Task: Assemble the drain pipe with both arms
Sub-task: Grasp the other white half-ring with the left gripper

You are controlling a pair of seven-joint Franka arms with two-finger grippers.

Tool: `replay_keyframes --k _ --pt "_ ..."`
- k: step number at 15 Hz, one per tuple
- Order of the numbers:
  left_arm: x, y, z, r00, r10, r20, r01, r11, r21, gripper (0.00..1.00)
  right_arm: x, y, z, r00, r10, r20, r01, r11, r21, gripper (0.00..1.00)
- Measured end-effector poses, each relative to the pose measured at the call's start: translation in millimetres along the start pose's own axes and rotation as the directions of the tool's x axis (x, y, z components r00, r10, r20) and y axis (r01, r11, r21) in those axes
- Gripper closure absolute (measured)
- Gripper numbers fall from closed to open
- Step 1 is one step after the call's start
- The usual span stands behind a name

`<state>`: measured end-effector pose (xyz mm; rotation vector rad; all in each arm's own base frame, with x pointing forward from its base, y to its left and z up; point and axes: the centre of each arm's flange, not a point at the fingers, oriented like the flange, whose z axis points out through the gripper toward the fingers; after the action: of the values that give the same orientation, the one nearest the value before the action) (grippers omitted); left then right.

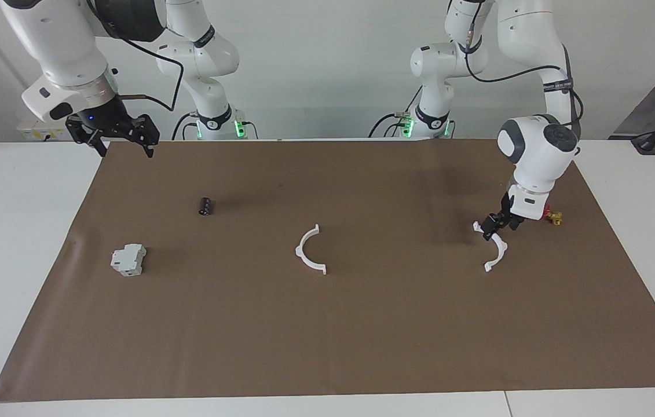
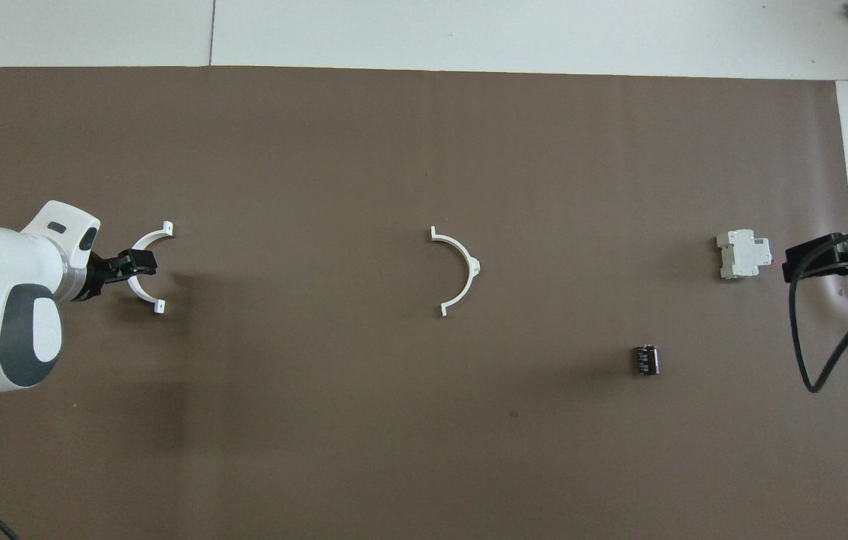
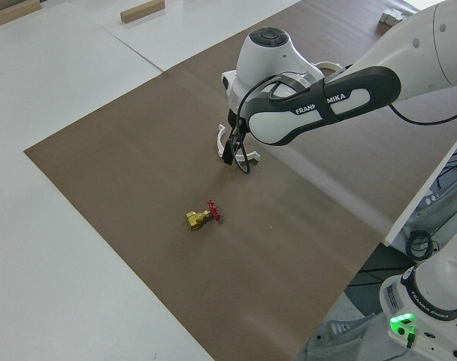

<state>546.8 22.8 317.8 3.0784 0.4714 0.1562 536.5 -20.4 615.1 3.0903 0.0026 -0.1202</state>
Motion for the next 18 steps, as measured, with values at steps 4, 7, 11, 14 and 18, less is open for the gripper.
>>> replay_keyframes --k 4,7,11,14,18 --pt "-1.9 6.3 11.2 1.000 0.012 0.006 -0.012 1.000 0.000 0.00 0.1 -0.1 -1.5 1.000 0.000 -0.004 0.000 1.000 0.003 0.00" --pt "-2.3 6.6 18.3 1.000 0.012 0.011 -0.012 1.000 0.001 0.00 0.4 -0.1 -1.7 1.000 0.000 -0.007 0.000 1.000 0.003 0.00" --pt "-1.7 6.7 18.5 1.000 0.012 0.006 -0.012 1.000 0.000 0.00 0.7 0.9 -1.9 1.000 0.002 -0.010 -0.002 1.000 0.003 0.00" --pt "-1.6 6.8 18.5 1.000 0.012 0.005 -0.012 1.000 -0.001 0.12 0.8 1.2 -2.0 1.000 0.003 -0.010 -0.003 1.000 0.004 0.00" --pt "-2.8 11.2 18.5 1.000 0.021 0.005 -0.021 1.000 -0.002 0.38 0.8 0.4 -2.0 1.000 0.003 -0.011 -0.002 1.000 0.011 0.00"
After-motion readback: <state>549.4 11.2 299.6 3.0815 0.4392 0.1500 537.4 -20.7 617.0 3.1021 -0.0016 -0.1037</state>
